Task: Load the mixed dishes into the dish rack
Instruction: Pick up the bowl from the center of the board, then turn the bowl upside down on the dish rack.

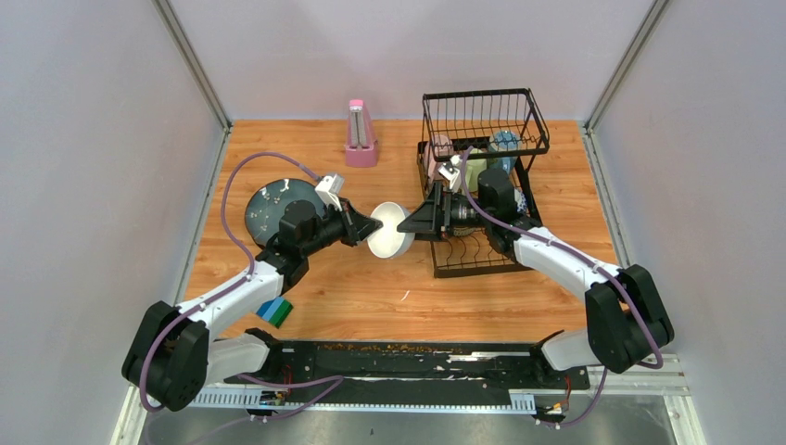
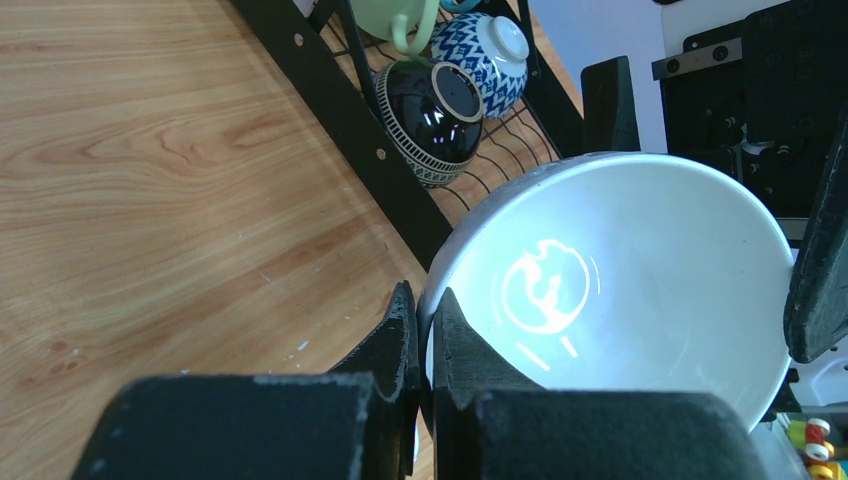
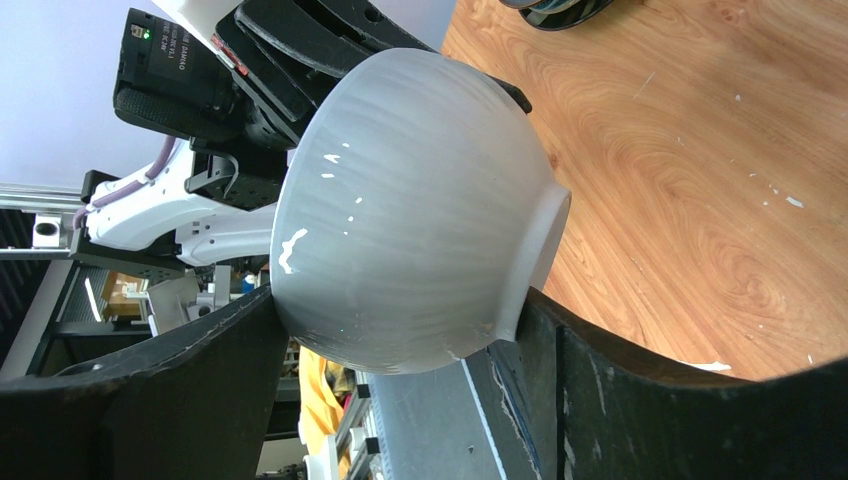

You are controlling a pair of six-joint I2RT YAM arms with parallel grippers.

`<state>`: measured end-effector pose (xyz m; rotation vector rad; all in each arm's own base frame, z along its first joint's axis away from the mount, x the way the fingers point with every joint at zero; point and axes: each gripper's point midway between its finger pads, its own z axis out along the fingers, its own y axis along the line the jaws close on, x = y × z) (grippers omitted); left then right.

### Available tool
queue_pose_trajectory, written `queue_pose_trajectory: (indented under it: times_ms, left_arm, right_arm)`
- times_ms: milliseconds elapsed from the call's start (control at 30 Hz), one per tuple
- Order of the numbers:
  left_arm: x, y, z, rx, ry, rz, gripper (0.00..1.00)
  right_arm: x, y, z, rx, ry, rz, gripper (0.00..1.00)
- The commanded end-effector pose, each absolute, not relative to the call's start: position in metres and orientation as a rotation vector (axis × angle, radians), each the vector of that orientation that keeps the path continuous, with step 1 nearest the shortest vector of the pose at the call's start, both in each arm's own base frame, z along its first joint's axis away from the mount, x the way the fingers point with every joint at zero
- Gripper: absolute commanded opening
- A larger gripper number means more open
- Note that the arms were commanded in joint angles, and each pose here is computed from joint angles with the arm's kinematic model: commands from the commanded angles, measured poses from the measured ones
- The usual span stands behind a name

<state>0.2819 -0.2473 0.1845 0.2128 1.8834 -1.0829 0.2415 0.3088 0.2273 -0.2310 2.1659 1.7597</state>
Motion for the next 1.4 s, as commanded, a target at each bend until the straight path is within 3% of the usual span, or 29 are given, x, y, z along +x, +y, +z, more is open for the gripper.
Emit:
queue_pose_trajectory:
  times_ms: [0,300,533,900,1100,1367]
  left_arm:
    - [0.288,-0.249,0.223,0.23,1.753,-1.101,0.0]
    - [0.288,-0.251,0.218,0.235,1.769,-1.109,0.0]
    - [0.288,-0.252,0.218,0.233,1.773,-1.117,0.01]
    - [0.289,-0.255,0.214,0.238,1.786,-1.128,0.18]
    - [0.29,-0.256,0.212,0.238,1.795,-1.129,0.21]
    - [0.29,-0.254,0.21,0.239,1.804,-1.112,0.25]
  right_arm:
    - [0.241,0.312,0.248,-0.247,2.095,1.804,0.71]
    - [0.241,0.31,0.251,-0.259,2.087,1.785,0.55]
    - [0.244,0.309,0.249,-0.242,2.102,1.736,0.53]
    - [0.246,0.307,0.249,-0.212,2.097,1.713,0.37]
    - [0.248,0.306,0.246,-0.207,2.11,1.701,0.25]
    - [0.25,0.304,0.242,-0.177,2.12,1.661,0.17]
